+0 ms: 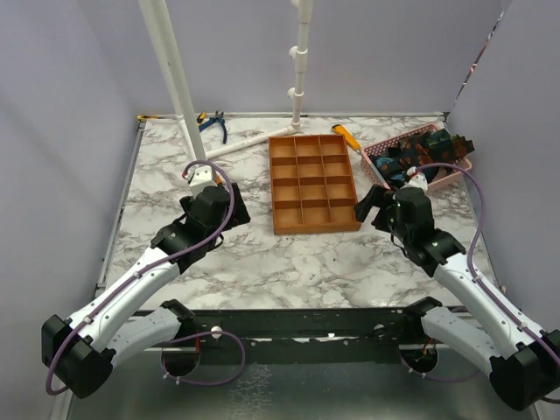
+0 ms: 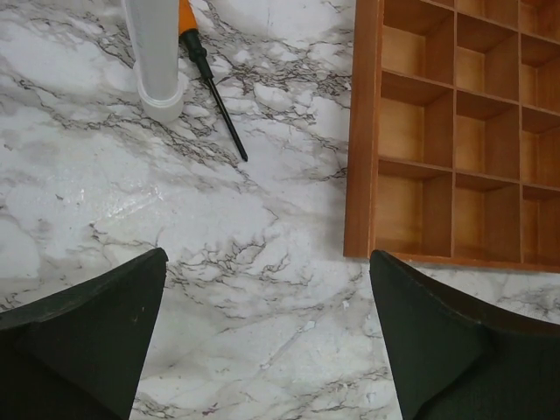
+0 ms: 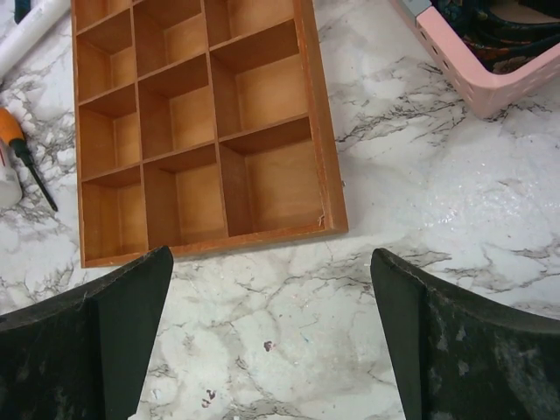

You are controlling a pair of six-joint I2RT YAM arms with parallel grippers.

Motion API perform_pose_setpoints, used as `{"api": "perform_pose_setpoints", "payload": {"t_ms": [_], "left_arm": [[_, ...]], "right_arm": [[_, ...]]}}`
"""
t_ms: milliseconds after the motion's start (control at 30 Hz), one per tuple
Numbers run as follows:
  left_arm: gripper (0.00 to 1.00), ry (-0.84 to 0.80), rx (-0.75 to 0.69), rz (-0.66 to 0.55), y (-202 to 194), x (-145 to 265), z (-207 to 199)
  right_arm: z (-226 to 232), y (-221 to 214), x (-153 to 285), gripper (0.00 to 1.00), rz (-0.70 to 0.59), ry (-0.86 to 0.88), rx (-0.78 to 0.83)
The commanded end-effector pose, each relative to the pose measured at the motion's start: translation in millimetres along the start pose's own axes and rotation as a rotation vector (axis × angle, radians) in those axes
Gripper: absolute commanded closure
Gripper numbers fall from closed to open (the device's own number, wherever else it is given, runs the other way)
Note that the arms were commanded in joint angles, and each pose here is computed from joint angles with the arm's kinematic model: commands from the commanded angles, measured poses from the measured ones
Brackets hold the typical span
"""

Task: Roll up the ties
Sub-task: Pick up the tie from the bin.

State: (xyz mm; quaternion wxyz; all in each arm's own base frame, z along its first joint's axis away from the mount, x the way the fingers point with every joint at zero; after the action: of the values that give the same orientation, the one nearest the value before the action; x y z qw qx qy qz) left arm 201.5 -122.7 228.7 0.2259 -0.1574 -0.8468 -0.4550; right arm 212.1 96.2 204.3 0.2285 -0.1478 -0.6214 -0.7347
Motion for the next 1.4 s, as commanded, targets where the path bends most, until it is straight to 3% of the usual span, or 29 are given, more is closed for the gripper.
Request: {"api": "perform_pose_setpoints", "payload": {"t_ms": [0, 167, 267, 367, 500, 733, 900, 1033, 1367], "left_arm": [[0.01, -0.061, -0.091, -0.042, 2.7, -0.5, -0.1], [0.01, -0.085, -0.165, -0.061, 5.6, 0.2, 1.0], [0.01, -0.092, -0.172, -0.07, 4.9, -0.6, 2.2], [0.01, -0.143, -0.171, -0.062, 3.2, 0.7, -0.9], [0.01, -0.176, -0.164, -0.07, 1.7, 3.4, 0.7], [0.01, -0.207, -0.136, -0.108, 4.6, 14.8, 7.1], [0.01, -0.239, -0.118, -0.098, 3.4, 19.0, 6.4], [0.01, -0.252, -0.112, -0.086, 1.5, 19.9, 6.2], [0.01, -0.234, -0.128, -0.079, 0.0, 17.2, 7.5]], "right_arm": [[1.2, 21.5, 4.8, 0.0, -0.095, -0.012, 0.017], [-1.4, 27.1, -1.8, 0.0, -0.077, -0.071, 0.042], [-10.2, 34.6, -0.7, 0.0, -0.052, -0.199, 0.035], [-9.8, 53.2, -0.8, 0.0, -0.129, -0.233, 0.016], [-9.5, 100.2, -6.8, 0.0, -0.225, -0.305, -0.081], [-71.1, 168.7, -39.4, 0.13, -0.286, -0.374, -0.351], [-99.4, 167.6, -77.5, 0.12, -0.22, -0.529, -0.37], [-146.7, 151.7, -101.6, 0.08, -0.151, -0.583, -0.51], [-197.3, 158.7, -145.4, 0.05, -0.089, -0.696, -0.501]]}}
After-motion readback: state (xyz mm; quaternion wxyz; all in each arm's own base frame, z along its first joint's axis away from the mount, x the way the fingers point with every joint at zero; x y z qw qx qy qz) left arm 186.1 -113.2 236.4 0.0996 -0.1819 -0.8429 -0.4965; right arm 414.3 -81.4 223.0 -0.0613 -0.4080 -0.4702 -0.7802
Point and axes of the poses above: each gripper's point midway between its finger pads, its own x axis back along the fingers, its own z axis along the line the jaws close on, y = z × x, the point moved 8 cm from there along x, back along the fingers, and after that the axes turned 14 degrees about x, right-handed, at the moved point
